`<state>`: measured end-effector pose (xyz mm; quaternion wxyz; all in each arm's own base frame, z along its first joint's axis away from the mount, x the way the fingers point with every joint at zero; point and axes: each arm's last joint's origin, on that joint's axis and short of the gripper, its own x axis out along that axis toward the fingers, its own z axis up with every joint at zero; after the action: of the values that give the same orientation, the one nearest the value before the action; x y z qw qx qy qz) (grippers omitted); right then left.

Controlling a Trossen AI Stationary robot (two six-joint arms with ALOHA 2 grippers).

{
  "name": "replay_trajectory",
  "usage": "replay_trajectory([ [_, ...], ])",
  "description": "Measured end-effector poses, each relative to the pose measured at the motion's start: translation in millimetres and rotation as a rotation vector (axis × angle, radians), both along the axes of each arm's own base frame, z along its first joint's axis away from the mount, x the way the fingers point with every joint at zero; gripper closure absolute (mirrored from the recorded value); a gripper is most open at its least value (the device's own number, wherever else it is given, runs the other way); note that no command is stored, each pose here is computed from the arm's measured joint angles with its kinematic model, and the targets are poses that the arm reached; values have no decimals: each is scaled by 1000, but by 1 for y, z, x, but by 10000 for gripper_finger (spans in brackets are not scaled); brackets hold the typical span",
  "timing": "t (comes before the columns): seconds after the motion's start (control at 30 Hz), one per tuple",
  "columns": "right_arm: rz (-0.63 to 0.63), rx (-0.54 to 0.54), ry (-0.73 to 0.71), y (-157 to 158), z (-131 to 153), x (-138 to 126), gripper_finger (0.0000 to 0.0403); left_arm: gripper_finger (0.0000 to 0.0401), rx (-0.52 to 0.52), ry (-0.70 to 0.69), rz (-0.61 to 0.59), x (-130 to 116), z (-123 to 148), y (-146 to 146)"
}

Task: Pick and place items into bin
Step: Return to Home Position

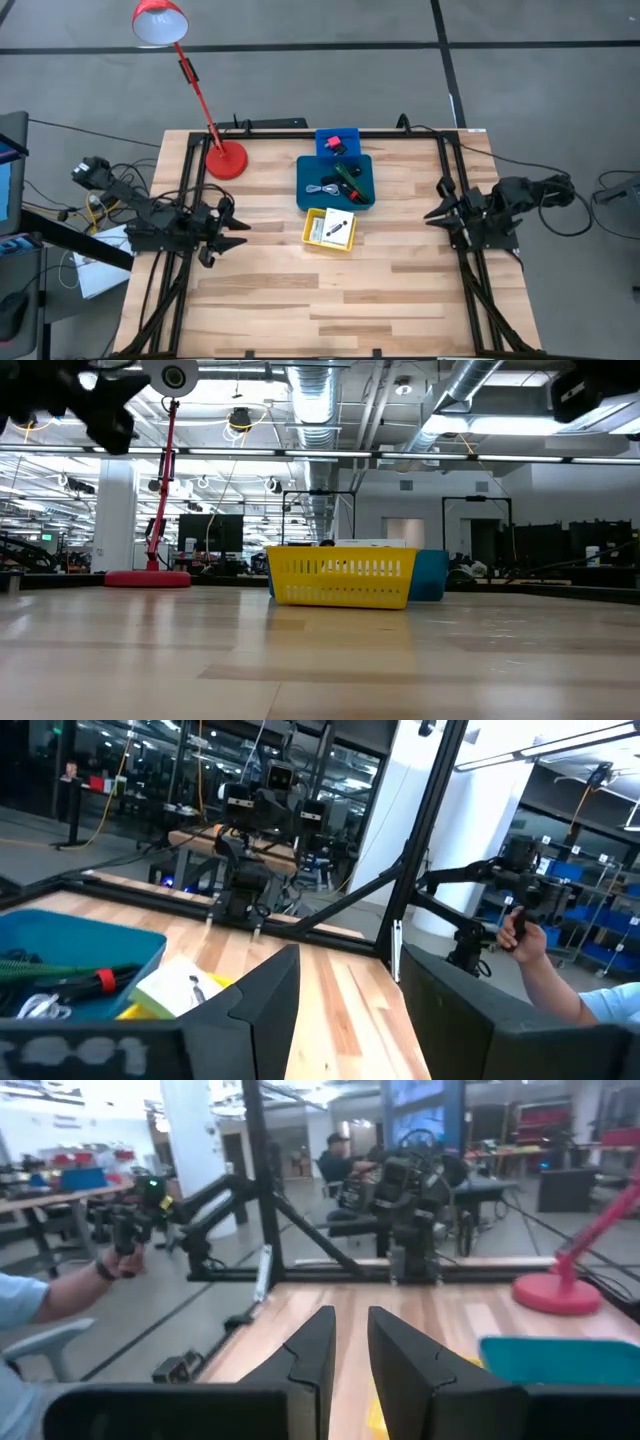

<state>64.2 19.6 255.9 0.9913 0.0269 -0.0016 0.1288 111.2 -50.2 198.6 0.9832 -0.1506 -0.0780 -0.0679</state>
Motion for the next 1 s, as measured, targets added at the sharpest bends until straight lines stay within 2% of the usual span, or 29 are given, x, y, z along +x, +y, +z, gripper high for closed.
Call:
replay_trajectory([
  [0.1,-27,-1,5,-3,-6,-4,344,235,-4,7,2,-4,-12,2],
  [0.27,-59,12,17,-4,-15,-1,344,235,-18,50,38,-5,-16,4],
  [0.43,-86,40,51,-4,-35,9,344,235,-6,32,150,-6,-14,8],
  [0.5,-68,49,49,-2,-43,13,344,235,17,21,194,-6,-13,9],
  [0.6,26,55,11,2,-54,19,344,235,63,-31,225,-7,-7,10],
  [0.73,162,37,-75,7,-58,21,344,235,146,-155,146,-10,4,8],
  [0.83,203,35,-81,8,-57,21,344,235,210,-202,62,-11,6,5],
  [0.9,239,32,-76,9,-58,20,344,235,225,-164,38,-9,1,4],
  [1.0,260,27,-41,9,-61,20,344,235,187,-49,51,-6,-9,4],
])
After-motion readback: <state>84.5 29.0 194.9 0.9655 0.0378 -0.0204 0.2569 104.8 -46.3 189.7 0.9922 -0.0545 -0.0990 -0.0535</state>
